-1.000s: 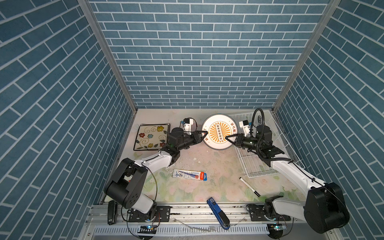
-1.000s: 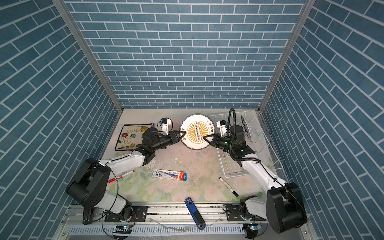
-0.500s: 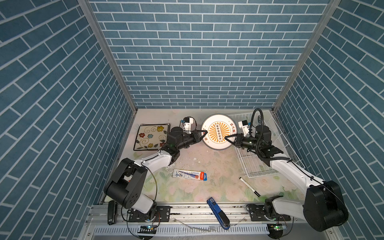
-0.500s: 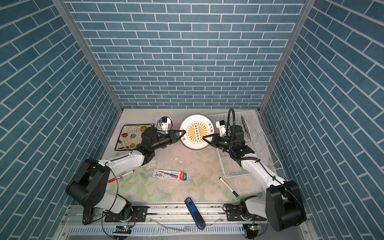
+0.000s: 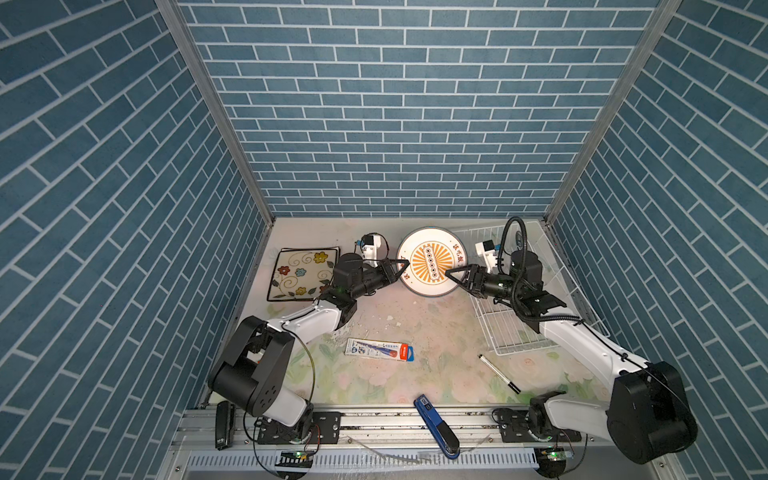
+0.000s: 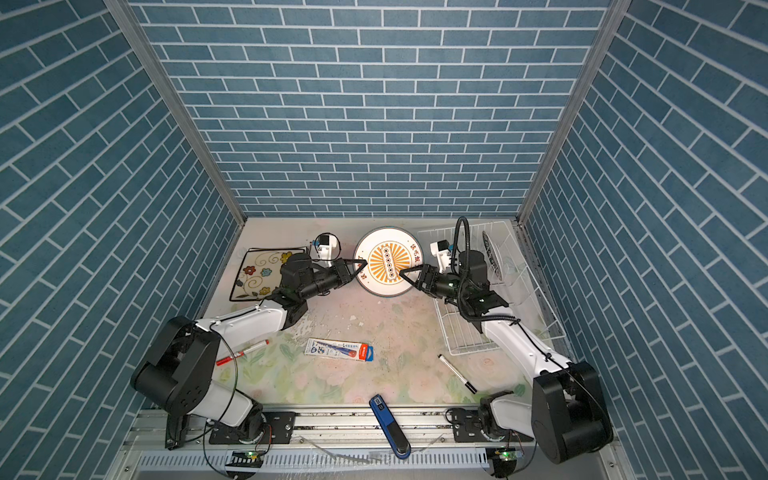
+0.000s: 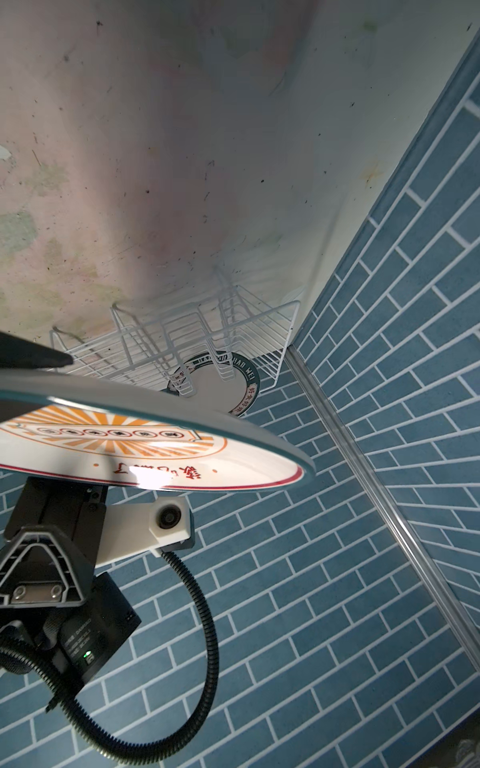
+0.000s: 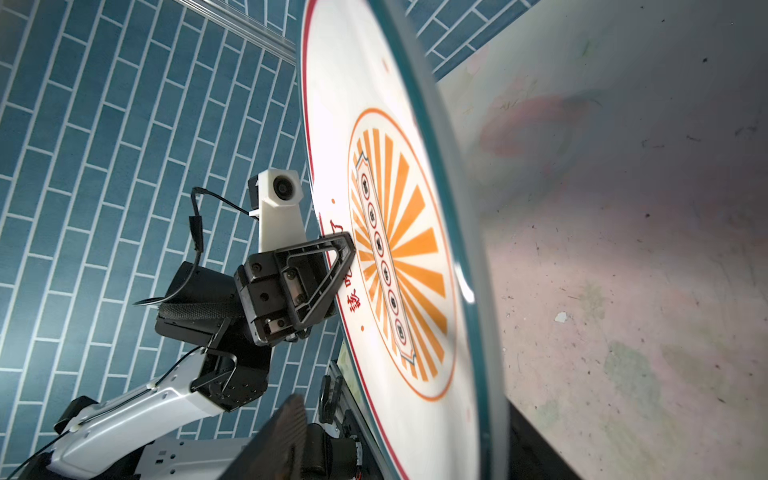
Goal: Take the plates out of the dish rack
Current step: 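Open the right gripper and draw it back while the left holds the plate, then lower the sunburst plate with the left gripper while the right moves to the rack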
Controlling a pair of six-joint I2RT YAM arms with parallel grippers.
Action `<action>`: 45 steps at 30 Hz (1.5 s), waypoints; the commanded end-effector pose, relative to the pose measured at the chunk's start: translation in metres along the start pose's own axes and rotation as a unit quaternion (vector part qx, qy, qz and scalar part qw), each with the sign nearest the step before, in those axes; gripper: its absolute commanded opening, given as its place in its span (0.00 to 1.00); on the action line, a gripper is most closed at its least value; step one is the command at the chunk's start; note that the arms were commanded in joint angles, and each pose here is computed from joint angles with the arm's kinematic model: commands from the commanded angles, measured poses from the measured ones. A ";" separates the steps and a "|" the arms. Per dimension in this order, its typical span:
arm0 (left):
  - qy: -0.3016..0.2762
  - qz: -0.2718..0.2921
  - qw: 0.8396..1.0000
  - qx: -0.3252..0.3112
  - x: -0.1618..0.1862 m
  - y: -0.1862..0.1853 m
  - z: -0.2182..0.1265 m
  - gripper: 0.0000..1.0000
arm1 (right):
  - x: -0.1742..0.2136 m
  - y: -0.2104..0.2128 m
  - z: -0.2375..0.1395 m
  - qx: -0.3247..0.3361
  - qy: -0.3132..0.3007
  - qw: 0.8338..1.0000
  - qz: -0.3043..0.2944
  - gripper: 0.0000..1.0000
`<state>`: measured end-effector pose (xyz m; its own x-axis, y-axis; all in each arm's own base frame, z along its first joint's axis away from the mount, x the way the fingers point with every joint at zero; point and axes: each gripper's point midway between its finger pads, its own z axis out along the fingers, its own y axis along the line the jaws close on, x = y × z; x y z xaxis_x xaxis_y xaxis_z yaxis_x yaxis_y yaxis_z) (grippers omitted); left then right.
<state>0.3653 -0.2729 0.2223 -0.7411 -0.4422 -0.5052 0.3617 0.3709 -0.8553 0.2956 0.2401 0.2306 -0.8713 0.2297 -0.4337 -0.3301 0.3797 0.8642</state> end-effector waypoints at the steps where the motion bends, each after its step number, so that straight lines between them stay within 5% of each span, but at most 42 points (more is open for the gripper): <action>1: -0.030 -0.001 0.999 0.011 -0.015 -0.001 -0.007 0.00 | -0.002 0.004 -0.005 0.009 -0.009 1.000 -0.017 0.76; 21: -0.064 -0.001 0.981 -0.181 -0.015 0.095 -0.029 0.00 | -0.009 0.007 -0.033 0.074 -0.040 0.995 -0.057 0.83; 45: -0.064 -0.045 0.969 -0.235 -0.002 0.159 -0.022 0.00 | 0.000 -0.007 -0.062 0.150 -0.048 0.985 -0.073 0.83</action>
<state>0.4024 -0.1970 0.0838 -0.6991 -0.5525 -0.4539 -0.0423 0.6656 -0.7451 0.2726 0.1857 0.2255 -0.8127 0.2388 -0.5315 -0.2770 0.6441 0.7130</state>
